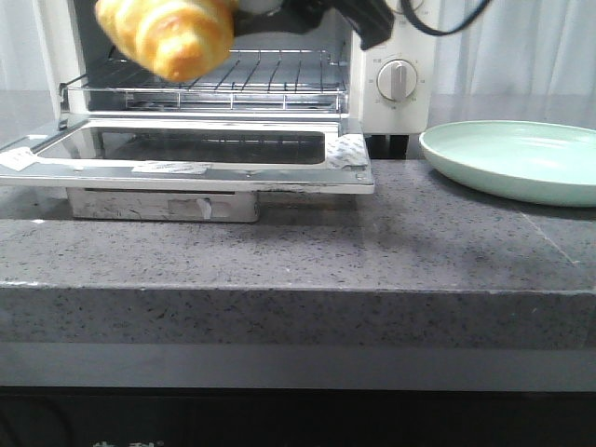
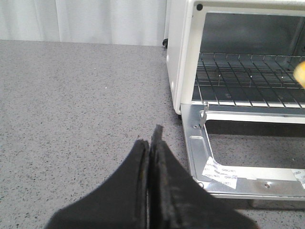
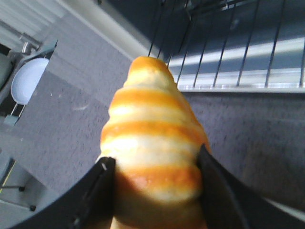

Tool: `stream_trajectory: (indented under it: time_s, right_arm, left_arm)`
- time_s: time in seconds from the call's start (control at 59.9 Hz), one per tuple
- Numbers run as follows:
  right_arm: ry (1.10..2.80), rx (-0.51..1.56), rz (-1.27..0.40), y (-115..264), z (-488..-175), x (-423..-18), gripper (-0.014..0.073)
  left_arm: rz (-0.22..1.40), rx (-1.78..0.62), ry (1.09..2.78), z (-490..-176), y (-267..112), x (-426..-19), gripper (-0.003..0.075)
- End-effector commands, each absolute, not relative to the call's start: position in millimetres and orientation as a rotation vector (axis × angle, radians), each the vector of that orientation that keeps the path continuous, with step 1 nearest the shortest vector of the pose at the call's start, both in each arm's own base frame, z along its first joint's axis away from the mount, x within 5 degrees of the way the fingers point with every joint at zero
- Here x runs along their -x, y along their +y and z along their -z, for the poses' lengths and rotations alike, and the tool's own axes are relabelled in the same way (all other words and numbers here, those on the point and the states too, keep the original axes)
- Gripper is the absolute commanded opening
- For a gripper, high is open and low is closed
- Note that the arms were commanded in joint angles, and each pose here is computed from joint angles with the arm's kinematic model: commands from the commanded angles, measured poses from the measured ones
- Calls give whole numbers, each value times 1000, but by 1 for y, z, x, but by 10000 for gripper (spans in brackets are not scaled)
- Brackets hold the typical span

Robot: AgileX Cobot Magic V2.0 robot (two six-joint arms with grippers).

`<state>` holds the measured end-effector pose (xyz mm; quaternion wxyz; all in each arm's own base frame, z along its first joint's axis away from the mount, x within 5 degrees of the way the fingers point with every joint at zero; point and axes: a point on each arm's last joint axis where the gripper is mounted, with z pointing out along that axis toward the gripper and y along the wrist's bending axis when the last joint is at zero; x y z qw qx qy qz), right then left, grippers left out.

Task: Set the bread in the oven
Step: 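Carry the roll into the oven and release it on the rack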

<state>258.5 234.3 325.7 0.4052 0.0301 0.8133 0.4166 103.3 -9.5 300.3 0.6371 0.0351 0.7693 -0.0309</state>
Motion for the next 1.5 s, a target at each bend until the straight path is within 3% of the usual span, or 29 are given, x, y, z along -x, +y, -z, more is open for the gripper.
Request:
stream_trajectory:
  time_s: [0.0, 0.451, 0.718, 0.868, 1.203, 1.486]
  right_arm:
    - [1868, -151, -1048, 223, -362, -281, 43]
    - [1840, -243, -969, 226, -346, -339, 77]
    - [1835, -261, -943, 228, -336, -346, 457]
    - [1833, -259, -941, 228, -336, -346, 575]
    - [1794, -252, -935, 223, -346, -343, 581]
    - [1850, 62, -877, 217, -375, -311, 561]
  left_arm:
    - [78, -59, 1651, -316, -9, -104, -20]
    - [78, -59, 1651, -316, -9, -104, -20]
    - [78, -59, 1651, -316, -9, -104, -20]
    - [78, -59, 1651, -316, -9, -104, -20]
    - [78, -59, 1651, -316, -9, -104, -20]
    - [78, -59, 1651, -316, -9, -104, -20]
